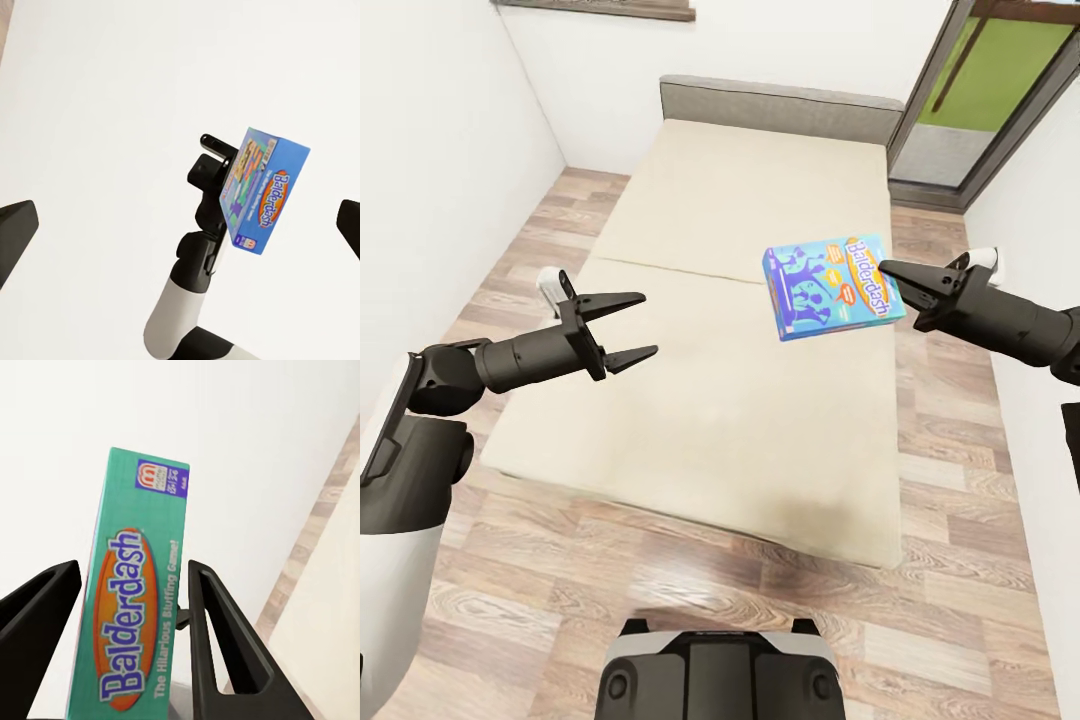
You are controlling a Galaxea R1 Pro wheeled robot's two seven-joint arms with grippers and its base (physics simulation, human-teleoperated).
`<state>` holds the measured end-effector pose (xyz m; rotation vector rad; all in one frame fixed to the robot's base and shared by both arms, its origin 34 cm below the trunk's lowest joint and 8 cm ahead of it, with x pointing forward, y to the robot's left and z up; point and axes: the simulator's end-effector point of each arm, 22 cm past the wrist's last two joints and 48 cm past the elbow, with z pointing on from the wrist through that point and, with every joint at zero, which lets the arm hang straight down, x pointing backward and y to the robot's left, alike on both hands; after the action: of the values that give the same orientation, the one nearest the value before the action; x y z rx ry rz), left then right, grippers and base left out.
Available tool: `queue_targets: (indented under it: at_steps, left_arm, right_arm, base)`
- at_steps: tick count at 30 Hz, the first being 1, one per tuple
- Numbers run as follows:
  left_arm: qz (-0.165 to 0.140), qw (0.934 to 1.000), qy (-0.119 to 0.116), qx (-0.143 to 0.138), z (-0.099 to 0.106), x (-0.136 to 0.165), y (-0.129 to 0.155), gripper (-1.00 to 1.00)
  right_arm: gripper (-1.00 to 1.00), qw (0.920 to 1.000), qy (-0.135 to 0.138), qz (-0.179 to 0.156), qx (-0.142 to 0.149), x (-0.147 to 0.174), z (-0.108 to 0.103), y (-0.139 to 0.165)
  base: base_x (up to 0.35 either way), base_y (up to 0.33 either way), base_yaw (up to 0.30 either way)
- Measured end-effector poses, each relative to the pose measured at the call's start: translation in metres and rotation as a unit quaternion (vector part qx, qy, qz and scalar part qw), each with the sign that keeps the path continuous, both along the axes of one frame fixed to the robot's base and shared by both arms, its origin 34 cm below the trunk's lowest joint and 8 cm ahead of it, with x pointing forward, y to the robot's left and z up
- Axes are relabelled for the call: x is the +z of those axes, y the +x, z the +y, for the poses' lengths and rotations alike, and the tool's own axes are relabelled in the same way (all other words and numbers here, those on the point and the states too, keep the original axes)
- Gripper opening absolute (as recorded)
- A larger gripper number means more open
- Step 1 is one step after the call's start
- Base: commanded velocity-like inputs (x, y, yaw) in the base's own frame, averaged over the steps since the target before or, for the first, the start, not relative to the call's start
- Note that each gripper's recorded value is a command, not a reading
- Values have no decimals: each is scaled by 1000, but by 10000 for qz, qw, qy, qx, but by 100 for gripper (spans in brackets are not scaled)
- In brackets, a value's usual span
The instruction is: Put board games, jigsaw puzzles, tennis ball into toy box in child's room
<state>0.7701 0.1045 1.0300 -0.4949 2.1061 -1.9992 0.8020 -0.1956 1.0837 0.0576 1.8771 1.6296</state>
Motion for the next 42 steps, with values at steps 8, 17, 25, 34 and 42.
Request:
queue_targets:
  at_steps: [8, 17, 25, 34, 42]
  left_arm:
    - [-62, 10000, 1, -8, -1, 8, -1, 100]
    - [-140, 9999, -10, -53, -6, 19, -2, 100]
    - [-125, 9995, 209, -185, -15, 17, -7, 100]
    - [-173, 9992, 277, -211, -17, 24, -8, 100]
    - [-235, 9991, 298, -211, -16, 32, -9, 100]
  right_arm:
    - [-100, 10000, -3, -59, 3, 9, 0, -1]
    - [-100, 10000, -5, -20, -1, 9, 0, -7]
    - [-100, 10000, -9, -66, -9, 16, -1, -9]
    - [-100, 9998, -108, -166, -36, 28, -7, -9]
    - [-100, 9997, -136, -201, -30, 34, -8, -12]
  base:
    - [0, 0, 0]
    - [0, 0, 0]
    - [0, 0, 0]
    - [0, 0, 0]
    - [0, 0, 0]
